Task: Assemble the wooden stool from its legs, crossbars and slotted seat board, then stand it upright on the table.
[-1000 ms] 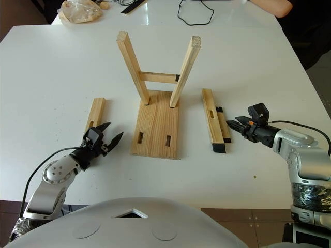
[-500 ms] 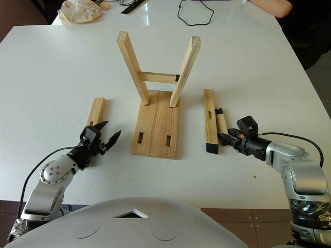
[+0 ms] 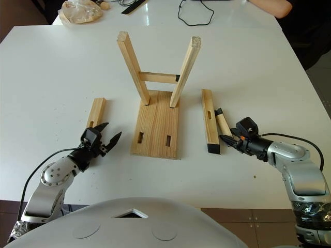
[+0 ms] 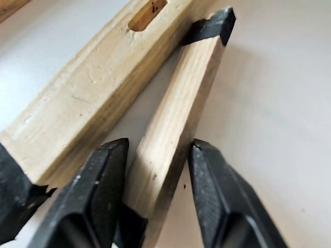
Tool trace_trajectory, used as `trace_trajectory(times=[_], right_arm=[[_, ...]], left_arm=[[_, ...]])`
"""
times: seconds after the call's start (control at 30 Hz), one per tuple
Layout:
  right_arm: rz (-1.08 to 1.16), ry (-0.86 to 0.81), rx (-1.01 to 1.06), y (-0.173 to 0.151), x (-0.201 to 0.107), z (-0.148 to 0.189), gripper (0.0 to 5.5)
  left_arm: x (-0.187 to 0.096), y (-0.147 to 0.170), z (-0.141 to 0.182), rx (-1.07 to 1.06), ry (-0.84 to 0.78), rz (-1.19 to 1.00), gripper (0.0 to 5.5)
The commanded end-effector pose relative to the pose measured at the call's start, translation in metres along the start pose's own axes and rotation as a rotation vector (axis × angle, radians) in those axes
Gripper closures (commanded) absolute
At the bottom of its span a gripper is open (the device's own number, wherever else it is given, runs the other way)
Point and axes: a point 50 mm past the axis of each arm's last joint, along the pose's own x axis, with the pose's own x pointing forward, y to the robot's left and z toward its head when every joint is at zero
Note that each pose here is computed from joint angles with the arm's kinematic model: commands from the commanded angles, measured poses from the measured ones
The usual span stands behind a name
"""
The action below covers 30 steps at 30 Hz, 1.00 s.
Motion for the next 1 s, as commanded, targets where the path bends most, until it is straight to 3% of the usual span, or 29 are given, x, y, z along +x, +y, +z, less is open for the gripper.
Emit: trace_trajectory(times=[0.03, 0.2, 0.3, 0.47, 0.57, 0.7, 0.83, 1.0], right_arm=[[0.005, 0.015, 0.023, 0.001, 0.003, -0.004, 4.25], [-0.002, -0.010, 0.052, -0.002, 0.005, 0.002, 4.94], [-0.018, -0.053, 0.066, -0.009, 0.006, 0.012, 5.09], [-0.136, -0.322, -0.047, -0.047, 0.001, 0.076, 5.09], [-0.162, -0.505, -0.121, -0.054, -0.011, 0.119, 5.09], [-0.150, -0.741, -0.207, -0.038, -0.029, 0.161, 5.09], [-0.117, -1.009, -0.512, 0.007, -0.054, 0.201, 5.09], [0.132, -1.118, -0.512, 0.041, -0.063, 0.213, 5.09]], left_arm=[[0.001, 0.004, 0.001, 0.007, 0.010, 0.011, 2.41], [0.000, 0.008, 0.003, 0.001, 0.004, 0.025, 2.41], [-0.001, 0.015, 0.013, -0.025, -0.034, 0.045, 2.41], [0.003, 0.024, 0.050, -0.046, -0.148, 0.019, 2.41], [0.005, 0.018, 0.081, -0.033, -0.231, -0.073, 2.41], [0.000, 0.011, 0.124, -0.088, -0.390, -0.215, 2.67], [-0.008, 0.018, 0.172, -0.208, -0.578, -0.317, 3.39], [-0.019, 0.020, 0.202, -0.237, -0.641, -0.508, 3.59]])
